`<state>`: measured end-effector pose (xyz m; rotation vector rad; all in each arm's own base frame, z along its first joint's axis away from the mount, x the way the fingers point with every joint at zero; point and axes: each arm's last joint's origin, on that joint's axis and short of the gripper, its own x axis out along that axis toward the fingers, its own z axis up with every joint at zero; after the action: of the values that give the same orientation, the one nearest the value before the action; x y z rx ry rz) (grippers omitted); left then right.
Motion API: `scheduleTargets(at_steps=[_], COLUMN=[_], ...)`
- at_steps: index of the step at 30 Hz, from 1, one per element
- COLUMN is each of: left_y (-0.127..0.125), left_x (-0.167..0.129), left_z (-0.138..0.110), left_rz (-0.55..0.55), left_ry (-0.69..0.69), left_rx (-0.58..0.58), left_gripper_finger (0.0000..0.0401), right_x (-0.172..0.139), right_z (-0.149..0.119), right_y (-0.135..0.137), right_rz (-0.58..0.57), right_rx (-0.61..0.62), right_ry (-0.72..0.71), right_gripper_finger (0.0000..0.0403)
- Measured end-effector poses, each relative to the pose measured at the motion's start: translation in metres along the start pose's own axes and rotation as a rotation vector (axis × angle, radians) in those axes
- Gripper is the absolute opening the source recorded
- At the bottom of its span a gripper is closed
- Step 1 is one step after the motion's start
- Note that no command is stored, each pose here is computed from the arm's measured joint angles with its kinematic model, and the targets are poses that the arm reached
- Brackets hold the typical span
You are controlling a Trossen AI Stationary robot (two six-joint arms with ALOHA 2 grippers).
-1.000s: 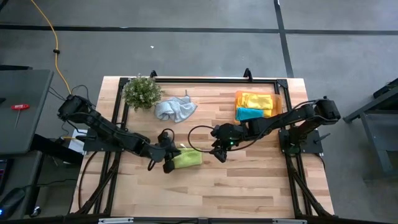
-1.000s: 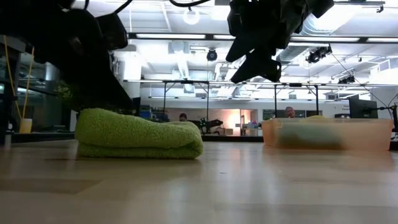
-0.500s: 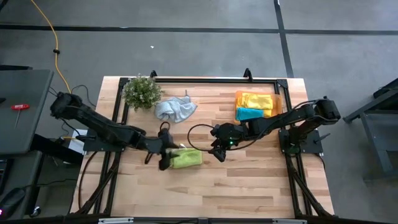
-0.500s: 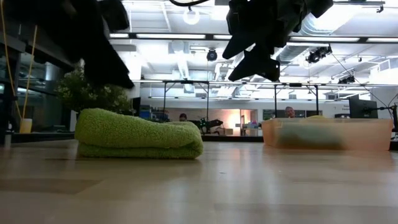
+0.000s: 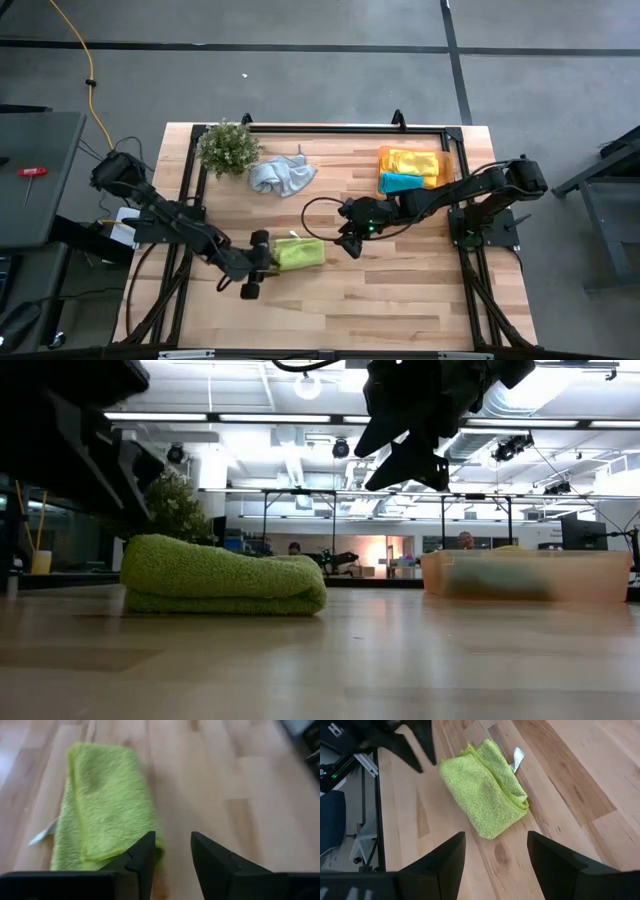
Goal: Fold microfiber towels
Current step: Fold the green microfiber cloth
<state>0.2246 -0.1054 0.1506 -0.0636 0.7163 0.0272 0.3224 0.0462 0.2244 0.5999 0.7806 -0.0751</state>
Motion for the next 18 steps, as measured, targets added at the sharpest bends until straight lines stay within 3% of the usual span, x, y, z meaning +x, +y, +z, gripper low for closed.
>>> scheduleTargets(at_steps=[5,13,18], left_y=[0.008,0.022,0.035], left_x=[0.016,0.014,0.014], left_z=[-0.012,-0.004,-0.013], left_rz=[0.072,0.24,0.253], left_ry=[0.084,0.034,0.176], left_rx=[0.037,0.086,0.152], left_gripper_finger=[0.0094,0.0074,0.0074], right_x=[0.0,0.0,0.0], right_z=[0.0,0.0,0.0], right_y=[0.0,0.0,0.0], right_rz=[0.004,0.007,0.007], right_rx=[0.016,0.057,0.06], right_ry=[0.002,0.004,0.004], right_gripper_finger=[0.0206,0.0206,0.0206])
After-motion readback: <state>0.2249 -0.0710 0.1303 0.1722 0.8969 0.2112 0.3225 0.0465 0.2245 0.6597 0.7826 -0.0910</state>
